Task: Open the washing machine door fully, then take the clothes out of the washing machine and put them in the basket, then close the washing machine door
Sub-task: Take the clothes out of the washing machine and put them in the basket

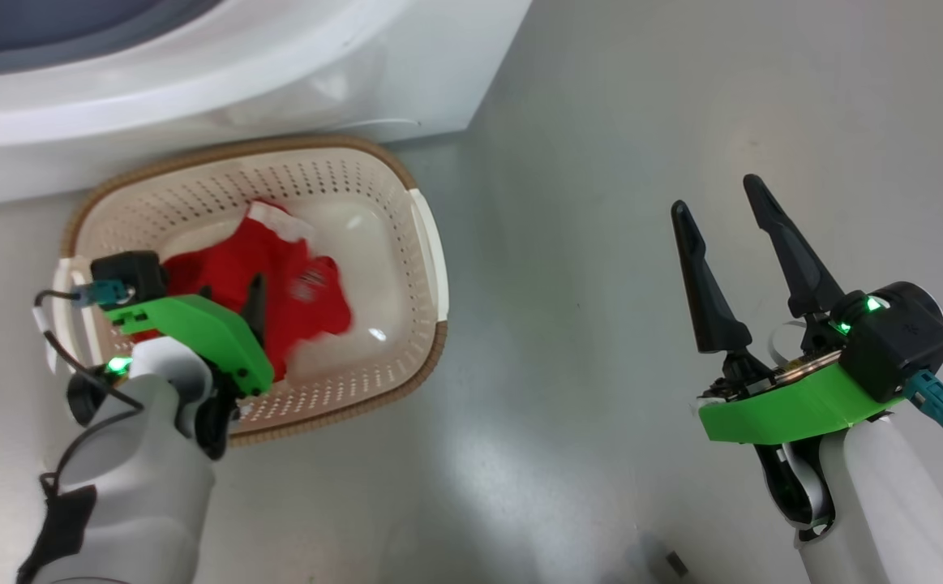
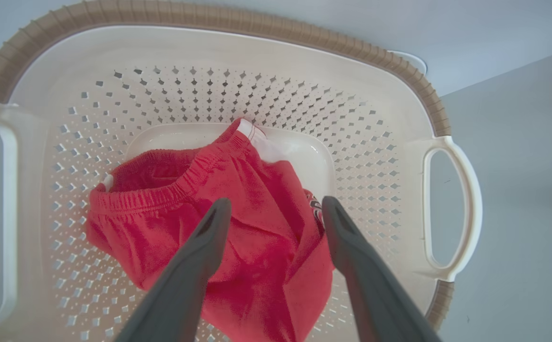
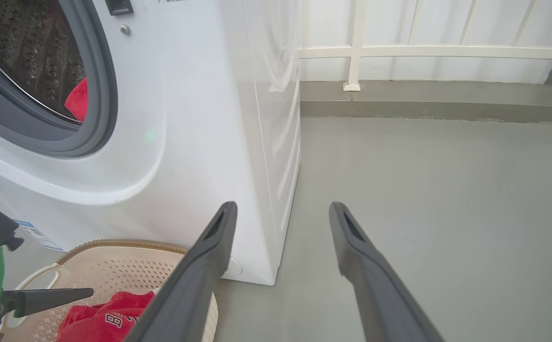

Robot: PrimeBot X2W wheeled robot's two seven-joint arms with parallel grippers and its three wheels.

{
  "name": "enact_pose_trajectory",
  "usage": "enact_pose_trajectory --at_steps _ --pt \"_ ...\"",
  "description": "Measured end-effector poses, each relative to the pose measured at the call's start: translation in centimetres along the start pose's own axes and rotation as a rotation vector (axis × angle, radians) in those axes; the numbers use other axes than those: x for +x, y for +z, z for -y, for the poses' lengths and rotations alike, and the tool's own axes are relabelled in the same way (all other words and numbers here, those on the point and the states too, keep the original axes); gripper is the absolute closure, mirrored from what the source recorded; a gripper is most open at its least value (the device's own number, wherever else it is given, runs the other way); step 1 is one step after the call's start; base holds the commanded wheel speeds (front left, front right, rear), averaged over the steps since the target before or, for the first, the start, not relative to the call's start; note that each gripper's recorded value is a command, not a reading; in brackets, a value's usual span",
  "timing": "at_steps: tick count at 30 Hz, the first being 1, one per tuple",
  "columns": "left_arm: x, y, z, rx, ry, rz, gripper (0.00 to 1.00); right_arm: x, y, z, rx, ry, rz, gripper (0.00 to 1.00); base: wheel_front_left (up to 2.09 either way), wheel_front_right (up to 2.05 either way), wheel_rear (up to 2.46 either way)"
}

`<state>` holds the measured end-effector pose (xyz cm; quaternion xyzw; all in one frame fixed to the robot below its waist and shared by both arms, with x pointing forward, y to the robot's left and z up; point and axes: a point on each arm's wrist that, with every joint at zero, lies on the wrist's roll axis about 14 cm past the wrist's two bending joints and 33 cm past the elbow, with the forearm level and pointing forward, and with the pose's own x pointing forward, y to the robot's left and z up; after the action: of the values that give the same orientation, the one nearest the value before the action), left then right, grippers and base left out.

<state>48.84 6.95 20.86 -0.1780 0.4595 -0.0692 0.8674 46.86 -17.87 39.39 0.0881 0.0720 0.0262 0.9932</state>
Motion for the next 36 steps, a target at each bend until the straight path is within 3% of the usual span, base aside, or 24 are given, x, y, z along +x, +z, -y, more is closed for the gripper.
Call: enact_pose_trajectory --at_steps 20,36 --pt "-6.8 6.3 2.8 0.025 -0.078 0.359 0.0 -1.9 3.5 -0.5 -0.01 -0.004 0.066 0.0 0.0 0.0 0.0" --pt "-17.8 12.9 3.1 0.035 -0.102 0.778 0.0 -3.5 6.9 -2.7 -0.036 0.049 0.146 0.0 0.0 0.0 0.0"
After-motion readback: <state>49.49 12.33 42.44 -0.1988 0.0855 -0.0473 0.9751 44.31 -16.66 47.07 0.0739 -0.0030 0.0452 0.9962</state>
